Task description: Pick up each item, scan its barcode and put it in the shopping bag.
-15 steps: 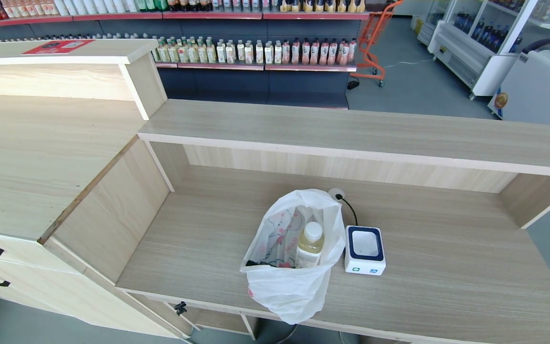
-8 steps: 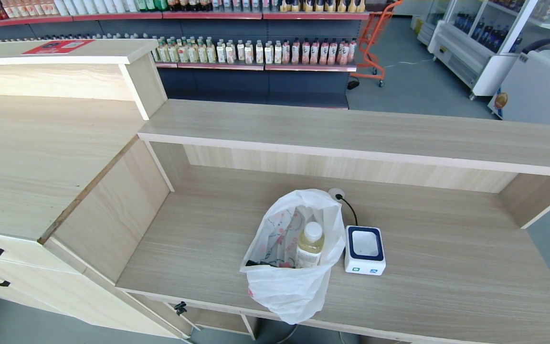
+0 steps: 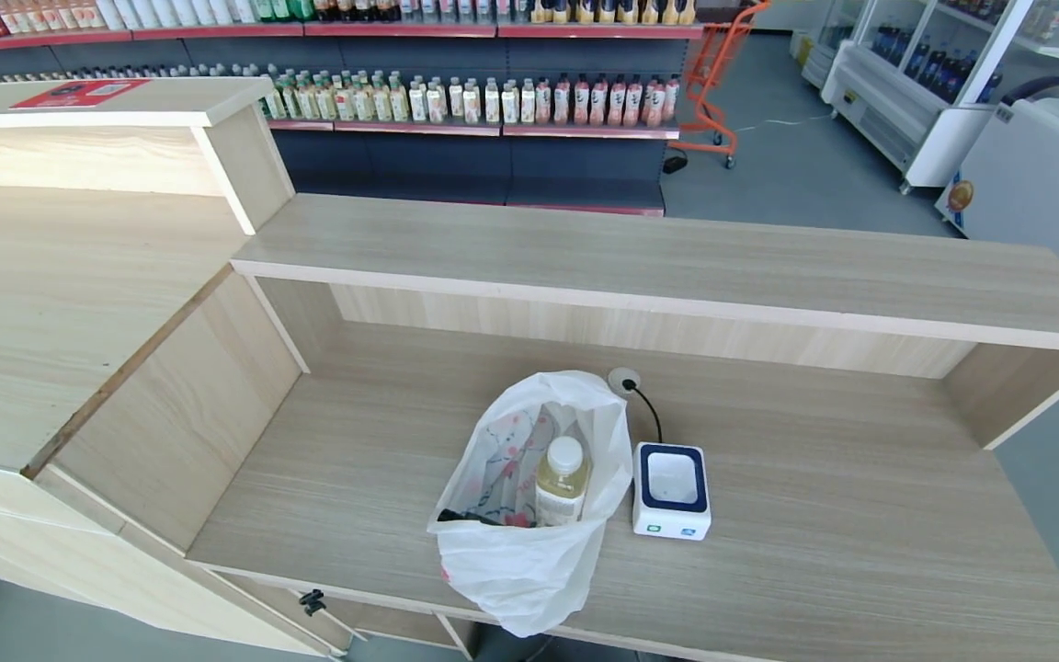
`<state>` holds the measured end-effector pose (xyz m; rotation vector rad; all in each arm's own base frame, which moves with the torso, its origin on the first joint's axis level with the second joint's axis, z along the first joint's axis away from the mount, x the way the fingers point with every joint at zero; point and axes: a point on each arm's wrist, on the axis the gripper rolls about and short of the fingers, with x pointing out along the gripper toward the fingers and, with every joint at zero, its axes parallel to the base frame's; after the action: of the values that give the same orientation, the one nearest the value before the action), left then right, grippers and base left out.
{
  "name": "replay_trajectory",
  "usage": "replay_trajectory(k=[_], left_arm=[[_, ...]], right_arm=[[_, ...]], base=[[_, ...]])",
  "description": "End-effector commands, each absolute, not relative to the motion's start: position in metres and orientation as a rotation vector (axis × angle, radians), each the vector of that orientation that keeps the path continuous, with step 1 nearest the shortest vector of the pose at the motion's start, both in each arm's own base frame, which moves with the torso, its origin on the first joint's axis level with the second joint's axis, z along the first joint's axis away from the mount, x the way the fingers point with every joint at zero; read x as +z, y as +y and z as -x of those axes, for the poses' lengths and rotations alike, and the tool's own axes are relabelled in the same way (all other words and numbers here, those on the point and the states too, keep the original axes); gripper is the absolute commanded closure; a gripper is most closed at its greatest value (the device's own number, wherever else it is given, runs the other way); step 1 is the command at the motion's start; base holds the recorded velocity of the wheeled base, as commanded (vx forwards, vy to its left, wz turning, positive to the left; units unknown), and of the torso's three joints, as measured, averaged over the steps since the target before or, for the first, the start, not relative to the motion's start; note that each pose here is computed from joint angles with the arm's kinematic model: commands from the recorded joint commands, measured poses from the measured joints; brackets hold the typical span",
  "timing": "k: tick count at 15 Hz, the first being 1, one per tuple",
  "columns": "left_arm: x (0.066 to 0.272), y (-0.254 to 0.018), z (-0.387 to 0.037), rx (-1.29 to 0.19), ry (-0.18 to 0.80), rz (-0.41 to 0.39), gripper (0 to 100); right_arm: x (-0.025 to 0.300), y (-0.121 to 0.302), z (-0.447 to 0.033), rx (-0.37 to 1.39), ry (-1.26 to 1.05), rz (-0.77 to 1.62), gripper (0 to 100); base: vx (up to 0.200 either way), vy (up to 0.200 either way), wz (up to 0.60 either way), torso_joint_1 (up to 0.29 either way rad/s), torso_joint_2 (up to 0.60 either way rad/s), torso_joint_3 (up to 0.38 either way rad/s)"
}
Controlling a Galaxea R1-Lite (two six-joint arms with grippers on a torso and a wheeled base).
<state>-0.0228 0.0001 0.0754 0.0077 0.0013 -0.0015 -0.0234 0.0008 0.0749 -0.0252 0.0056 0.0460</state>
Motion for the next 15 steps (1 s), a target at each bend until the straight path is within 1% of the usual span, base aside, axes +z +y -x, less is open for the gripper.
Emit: replay_trajectory(k=[1, 5, 6, 8, 15], left_arm=[[0.0755, 0.0000, 0.0228, 0.000, 0.000, -0.008, 0], [0.0755, 0.0000, 0.0228, 0.000, 0.000, -0.009, 0], [0.0755, 0.0000, 0.0228, 0.000, 0.000, -0.011, 0], [0.0755, 0.0000, 0.0228, 0.000, 0.000, -0.009, 0], [0.0755, 0.0000, 0.0228, 0.000, 0.000, -0.006, 0]], right_arm=[[0.0749, 0.0008, 0.0231, 0.049, 0.010, 0.026, 100], [0.0749, 0.0008, 0.0231, 0.049, 0.010, 0.027, 100], [0.0749, 0.0008, 0.0231, 0.049, 0.010, 0.027, 100], [0.0749, 0.0008, 0.0231, 0.049, 0.010, 0.027, 100], [0.0749, 0.0008, 0.0231, 0.049, 0.010, 0.026, 100]], base=[[0.000, 0.000, 0.00, 0.000, 0.00, 0.000], [0.000, 0.000, 0.00, 0.000, 0.00, 0.000], [0.200, 0.000, 0.00, -0.002, 0.00, 0.007], [0.200, -0.200, 0.00, -0.010, -0.01, -0.002], [0.000, 0.000, 0.00, 0.000, 0.00, 0.000]])
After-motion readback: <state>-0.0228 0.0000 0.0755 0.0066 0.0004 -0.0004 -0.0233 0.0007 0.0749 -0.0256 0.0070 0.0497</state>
